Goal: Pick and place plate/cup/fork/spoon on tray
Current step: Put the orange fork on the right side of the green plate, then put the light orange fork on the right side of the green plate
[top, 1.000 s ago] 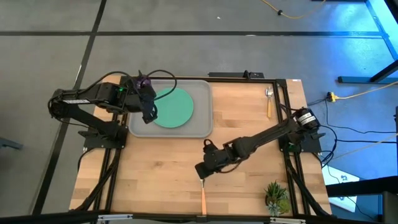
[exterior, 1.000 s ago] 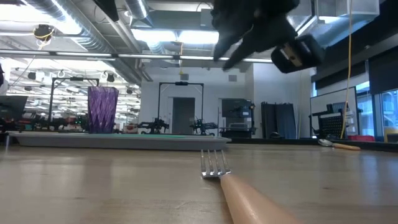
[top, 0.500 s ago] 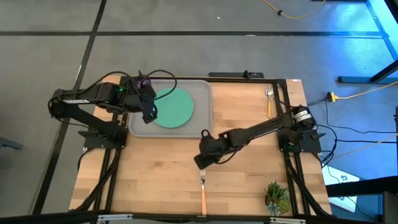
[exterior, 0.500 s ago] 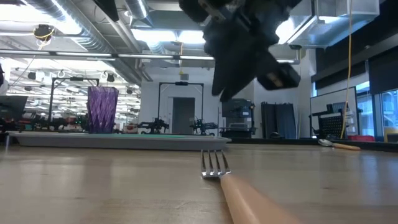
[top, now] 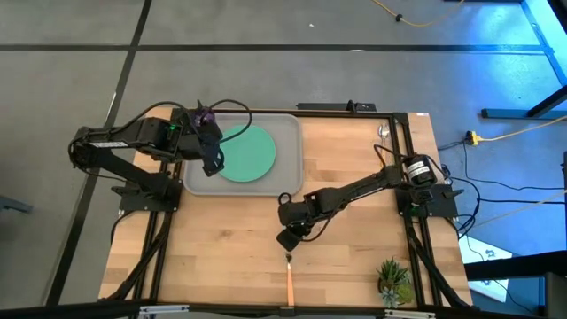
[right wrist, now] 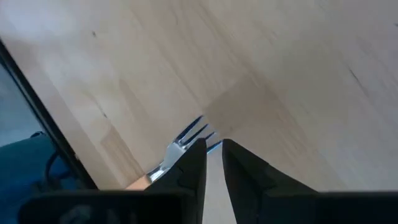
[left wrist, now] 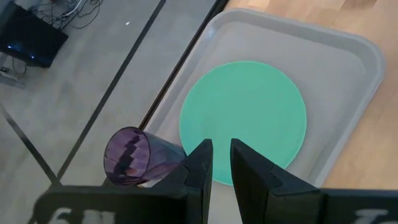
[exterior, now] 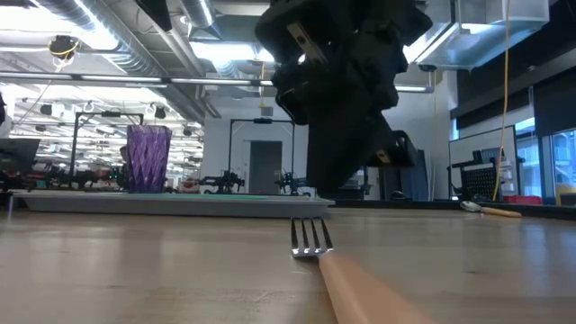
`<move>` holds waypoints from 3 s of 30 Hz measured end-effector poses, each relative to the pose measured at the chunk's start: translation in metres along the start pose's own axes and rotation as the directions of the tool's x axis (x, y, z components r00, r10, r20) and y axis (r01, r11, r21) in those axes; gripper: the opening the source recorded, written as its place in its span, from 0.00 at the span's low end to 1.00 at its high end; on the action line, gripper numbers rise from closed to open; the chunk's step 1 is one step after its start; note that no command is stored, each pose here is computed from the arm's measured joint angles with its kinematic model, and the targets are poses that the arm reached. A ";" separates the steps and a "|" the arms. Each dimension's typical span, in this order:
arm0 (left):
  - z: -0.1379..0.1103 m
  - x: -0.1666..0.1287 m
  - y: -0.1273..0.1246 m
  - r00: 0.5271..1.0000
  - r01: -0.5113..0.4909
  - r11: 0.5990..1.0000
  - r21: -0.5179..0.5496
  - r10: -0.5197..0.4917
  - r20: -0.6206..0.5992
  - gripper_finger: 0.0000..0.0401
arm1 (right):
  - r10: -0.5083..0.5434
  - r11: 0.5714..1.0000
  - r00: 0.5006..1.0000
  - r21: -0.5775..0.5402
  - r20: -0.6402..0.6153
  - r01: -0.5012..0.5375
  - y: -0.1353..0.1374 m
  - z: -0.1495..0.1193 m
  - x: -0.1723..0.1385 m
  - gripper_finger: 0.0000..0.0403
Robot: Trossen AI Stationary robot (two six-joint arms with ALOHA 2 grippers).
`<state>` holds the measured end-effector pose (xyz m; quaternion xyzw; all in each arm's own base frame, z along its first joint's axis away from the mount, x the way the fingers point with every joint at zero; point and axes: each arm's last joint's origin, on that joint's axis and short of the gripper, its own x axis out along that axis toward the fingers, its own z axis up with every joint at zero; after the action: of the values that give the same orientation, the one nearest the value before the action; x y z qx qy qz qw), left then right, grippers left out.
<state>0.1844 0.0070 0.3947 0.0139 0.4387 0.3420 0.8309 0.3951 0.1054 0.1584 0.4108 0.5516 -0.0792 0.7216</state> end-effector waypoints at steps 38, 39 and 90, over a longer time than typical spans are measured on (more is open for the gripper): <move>0.000 0.000 0.000 1.000 0.000 1.000 0.000 0.000 0.001 0.13 | -0.001 1.000 0.999 -0.019 -0.039 0.000 -0.010 0.004 0.030 0.14; 0.000 0.000 0.000 1.000 0.000 1.000 0.000 0.000 0.001 0.13 | -0.001 1.000 0.999 -0.019 -0.039 0.001 -0.010 0.004 0.030 0.14; -0.002 0.000 0.000 0.999 0.026 1.000 0.013 -0.025 -0.025 0.13 | -0.027 0.769 0.984 0.632 0.177 -0.093 0.119 -0.086 -0.046 0.02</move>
<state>0.1833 0.0063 0.3936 0.0096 0.4513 0.3286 0.8296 0.3825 0.2263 0.2535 0.6324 0.4190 -0.2847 0.5861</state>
